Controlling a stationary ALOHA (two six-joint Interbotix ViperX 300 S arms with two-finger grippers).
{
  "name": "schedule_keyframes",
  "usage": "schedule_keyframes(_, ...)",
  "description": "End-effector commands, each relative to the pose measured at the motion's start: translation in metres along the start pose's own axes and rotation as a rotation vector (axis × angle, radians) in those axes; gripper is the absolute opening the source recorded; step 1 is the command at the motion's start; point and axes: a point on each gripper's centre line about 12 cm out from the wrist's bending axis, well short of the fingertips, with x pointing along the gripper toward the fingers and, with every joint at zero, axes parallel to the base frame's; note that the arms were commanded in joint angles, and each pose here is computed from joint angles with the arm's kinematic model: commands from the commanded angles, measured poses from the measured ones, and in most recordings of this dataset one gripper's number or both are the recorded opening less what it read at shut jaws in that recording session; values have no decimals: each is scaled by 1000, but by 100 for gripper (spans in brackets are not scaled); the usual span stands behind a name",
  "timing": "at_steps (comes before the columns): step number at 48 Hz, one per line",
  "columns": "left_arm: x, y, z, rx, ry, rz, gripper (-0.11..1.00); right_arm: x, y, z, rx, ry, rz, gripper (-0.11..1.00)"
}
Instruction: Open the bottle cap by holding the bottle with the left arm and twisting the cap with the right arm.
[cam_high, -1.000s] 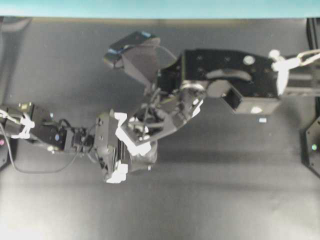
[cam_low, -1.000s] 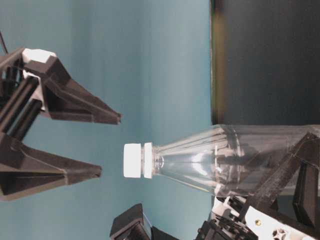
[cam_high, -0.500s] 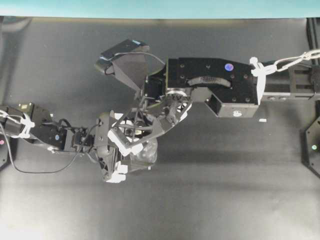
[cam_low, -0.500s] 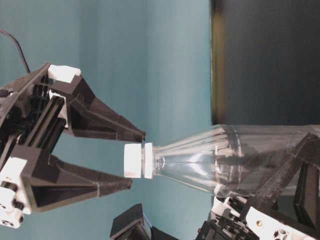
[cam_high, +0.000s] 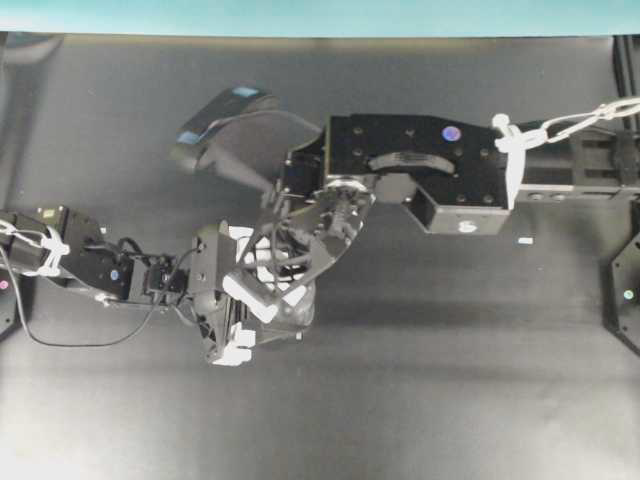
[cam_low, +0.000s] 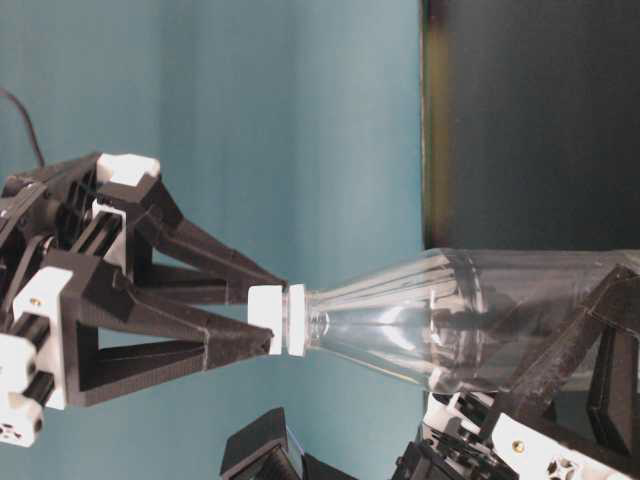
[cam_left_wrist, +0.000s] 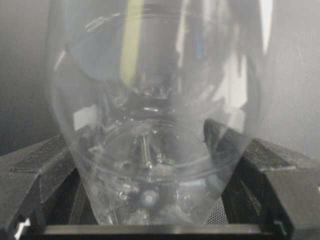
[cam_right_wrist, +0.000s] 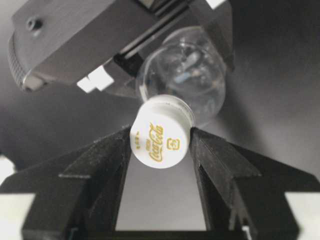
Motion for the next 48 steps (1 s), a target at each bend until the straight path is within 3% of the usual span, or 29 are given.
schedule_keyframes(1,1,-2,3,6,-9,-7,82,-10,4,6,-129,-22,15,38)
schedule_keyframes(13,1,-2,3,5,-9,-6,82,-14,17,7,-564,7,34,38)
schedule_keyframes(17,1,-2,3,5,-9,-6,82,-14,22,4,-666,29,49,38)
schedule_keyframes(28,0,-2,1,7,-2,-8,82,-13,23,0,-763,55,55,38)
schedule_keyframes(38,0,0,-2,5,22,-1,82,-8,29,-6,-907,68,63,38)
schedule_keyframes(48,1,-1,-4,5,29,-2,82,-3,27,-12,-913,92,62,38)
